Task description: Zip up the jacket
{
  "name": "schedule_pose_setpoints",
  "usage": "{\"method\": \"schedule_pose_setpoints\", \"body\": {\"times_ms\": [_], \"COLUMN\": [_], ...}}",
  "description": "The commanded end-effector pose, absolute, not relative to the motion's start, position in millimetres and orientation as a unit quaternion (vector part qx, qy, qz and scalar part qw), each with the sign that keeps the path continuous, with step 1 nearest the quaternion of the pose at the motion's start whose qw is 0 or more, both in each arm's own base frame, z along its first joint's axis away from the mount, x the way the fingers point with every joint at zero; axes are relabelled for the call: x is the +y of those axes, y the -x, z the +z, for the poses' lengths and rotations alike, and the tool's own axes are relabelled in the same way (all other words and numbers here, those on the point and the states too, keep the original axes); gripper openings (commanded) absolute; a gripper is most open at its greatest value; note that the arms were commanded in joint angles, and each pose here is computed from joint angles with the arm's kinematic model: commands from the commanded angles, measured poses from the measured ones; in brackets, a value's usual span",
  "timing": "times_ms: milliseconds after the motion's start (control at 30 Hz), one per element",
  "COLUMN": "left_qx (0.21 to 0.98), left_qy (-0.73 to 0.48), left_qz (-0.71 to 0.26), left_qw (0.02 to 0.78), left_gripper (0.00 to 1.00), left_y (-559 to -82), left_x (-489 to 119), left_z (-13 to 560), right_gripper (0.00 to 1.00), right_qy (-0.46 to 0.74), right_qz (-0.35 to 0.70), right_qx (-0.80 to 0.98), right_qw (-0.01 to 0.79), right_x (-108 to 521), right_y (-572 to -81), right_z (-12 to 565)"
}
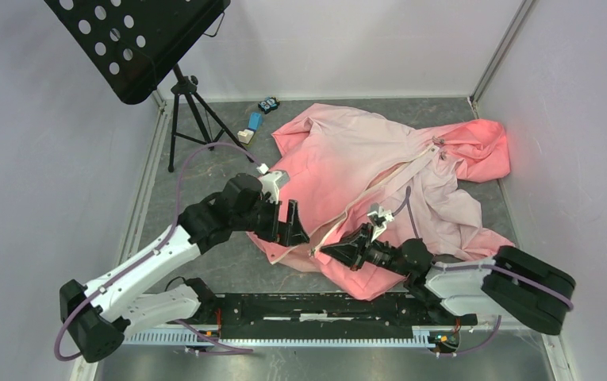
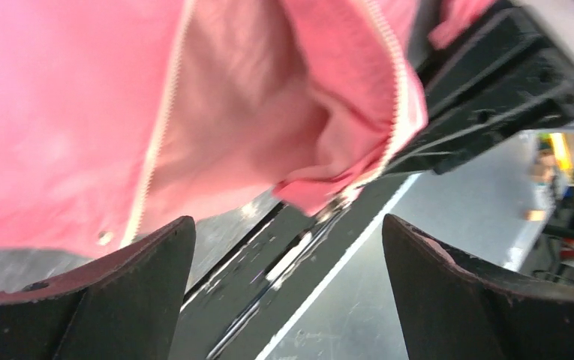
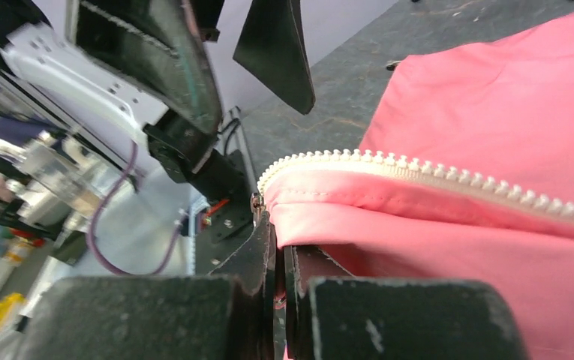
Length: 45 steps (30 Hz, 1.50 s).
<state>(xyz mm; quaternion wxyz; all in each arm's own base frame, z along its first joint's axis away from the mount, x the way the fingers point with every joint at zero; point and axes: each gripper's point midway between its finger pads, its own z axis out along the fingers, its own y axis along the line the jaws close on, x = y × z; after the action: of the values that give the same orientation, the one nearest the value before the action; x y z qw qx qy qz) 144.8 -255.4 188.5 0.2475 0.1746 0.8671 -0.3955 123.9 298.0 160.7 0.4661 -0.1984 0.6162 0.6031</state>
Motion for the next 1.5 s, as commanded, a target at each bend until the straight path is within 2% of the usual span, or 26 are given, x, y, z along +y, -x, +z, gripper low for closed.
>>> {"method": "schedule_pose_setpoints", "body": {"times_ms": [0, 167, 367, 467, 600, 1000, 1400, 1467], "left_qx": [0.931, 0.939, 0.945, 0.945, 0.939, 0.934, 0.935, 0.936], "left_qy": [-0.203, -0.219, -0.298, -0.304, -0.325, -0.353, -0.354, -0.350], "left_qz": [-0.230, -0.178, -0.059, -0.033, -0.055, -0.014, 0.001, 0.010], "left_qw": [0.196, 0.195, 0.125, 0.116, 0.101, 0.058, 0.031, 0.034], "left_gripper": [0.97, 0.79, 0.78, 0.71, 0.78, 0.85, 0.75, 0.71], "left_y": [-141.1, -159.5, -175.1, -185.8, -190.8, -193.8, -199.3, -203.3], "left_x": [-202.6, -199.3, -178.6, -179.0, -196.3, -206.1, -211.6, -211.3], "left_z": [150.4, 152.1, 121.0, 103.1, 88.2, 50.4, 29.1, 27.2], "right_gripper": [0.00, 0.00, 0.00, 0.00, 0.00, 0.00, 0.00, 0.00], "right_qy": [0.260, 0.279, 0.274, 0.272, 0.275, 0.274, 0.274, 0.275], "right_qz": [0.516, 0.471, 0.458, 0.458, 0.464, 0.471, 0.473, 0.471], "right_qx": [0.639, 0.660, 0.666, 0.674, 0.670, 0.665, 0.664, 0.665], "right_qw": [0.507, 0.515, 0.522, 0.512, 0.510, 0.510, 0.510, 0.511], "right_x": [288.3, 276.1, 267.6, 262.8, 264.6, 267.0, 267.7, 267.4], "right_y": [-136.7, -141.3, -142.4, -137.8, -135.8, -135.3, -135.2, -135.4], "right_z": [136.2, 121.5, 117.3, 106.8, 108.2, 111.4, 114.0, 113.4]}}
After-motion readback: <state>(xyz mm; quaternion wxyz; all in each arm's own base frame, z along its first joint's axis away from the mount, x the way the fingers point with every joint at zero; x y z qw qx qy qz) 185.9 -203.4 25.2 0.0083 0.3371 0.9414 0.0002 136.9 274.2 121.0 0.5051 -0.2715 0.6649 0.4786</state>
